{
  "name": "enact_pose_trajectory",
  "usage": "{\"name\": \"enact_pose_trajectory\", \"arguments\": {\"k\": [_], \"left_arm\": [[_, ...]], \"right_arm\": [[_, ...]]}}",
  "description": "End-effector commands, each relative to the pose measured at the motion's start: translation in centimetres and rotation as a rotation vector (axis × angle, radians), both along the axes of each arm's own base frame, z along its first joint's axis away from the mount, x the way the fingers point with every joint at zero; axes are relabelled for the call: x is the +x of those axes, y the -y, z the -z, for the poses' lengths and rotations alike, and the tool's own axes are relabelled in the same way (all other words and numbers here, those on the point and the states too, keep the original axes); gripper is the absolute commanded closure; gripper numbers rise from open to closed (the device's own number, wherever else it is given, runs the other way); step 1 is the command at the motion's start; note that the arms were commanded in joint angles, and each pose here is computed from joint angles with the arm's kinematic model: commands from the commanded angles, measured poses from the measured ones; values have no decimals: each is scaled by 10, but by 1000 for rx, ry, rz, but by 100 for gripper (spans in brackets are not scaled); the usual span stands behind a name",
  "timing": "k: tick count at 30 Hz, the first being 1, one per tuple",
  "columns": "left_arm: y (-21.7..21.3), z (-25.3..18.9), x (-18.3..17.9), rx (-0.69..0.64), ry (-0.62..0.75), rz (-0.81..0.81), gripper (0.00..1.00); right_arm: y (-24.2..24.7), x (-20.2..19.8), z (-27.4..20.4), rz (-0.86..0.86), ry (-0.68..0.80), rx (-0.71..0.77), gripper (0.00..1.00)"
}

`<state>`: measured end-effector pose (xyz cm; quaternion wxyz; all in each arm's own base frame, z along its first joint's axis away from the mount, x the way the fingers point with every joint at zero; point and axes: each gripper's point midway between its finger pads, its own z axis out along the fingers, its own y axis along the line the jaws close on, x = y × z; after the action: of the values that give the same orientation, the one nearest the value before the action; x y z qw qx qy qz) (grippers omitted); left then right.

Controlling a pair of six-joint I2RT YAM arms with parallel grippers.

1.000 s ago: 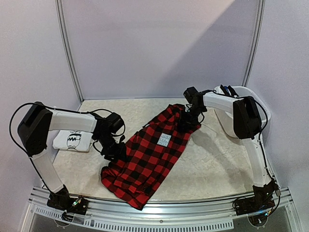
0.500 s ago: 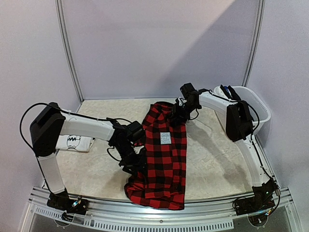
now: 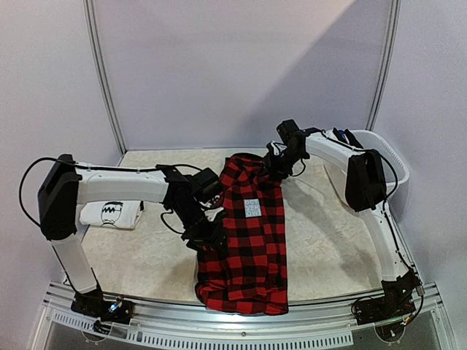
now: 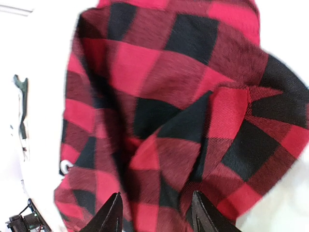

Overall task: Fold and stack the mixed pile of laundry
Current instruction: Rotate the rectangle-folded shirt at the center of the board, then pick up the rectangle-folded shirt from the center of the board.

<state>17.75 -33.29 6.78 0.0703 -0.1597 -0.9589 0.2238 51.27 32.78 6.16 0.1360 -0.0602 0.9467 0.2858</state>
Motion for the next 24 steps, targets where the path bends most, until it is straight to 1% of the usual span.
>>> {"name": "enact_pose_trajectory", "arguments": {"k": [1,6,8,12,13,17,20,21,23,24], "left_arm": [[-21,-31,1,49,98,42,41],[-46,-32,-9,84,141,76,42],[-56,-28,-14,101,153,95,43],[-72,-20,-24,113,165,114,44],[-73,-19,-26,104,170,120,44],[-73,-10,-34,67,162,146,47],[-68,-6,-39,43,161,176,48],[-66,-6,-41,35,161,187,48],[-60,-4,-44,19,153,212,49],[-58,-3,-47,14,144,225,49]], "right_arm": [[8,1,-70,-19,126,4,50],[23,-8,-94,-8,150,-51,46],[29,-17,-106,-2,149,-64,45],[45,-40,-115,16,126,-93,44],[49,-47,-124,26,133,-93,44],[66,-76,-127,61,97,-113,43],[78,-98,-118,97,50,-131,43],[81,-106,-122,106,52,-126,43],[88,-125,-107,132,5,-130,43],[89,-133,-109,140,4,-121,43]]}}
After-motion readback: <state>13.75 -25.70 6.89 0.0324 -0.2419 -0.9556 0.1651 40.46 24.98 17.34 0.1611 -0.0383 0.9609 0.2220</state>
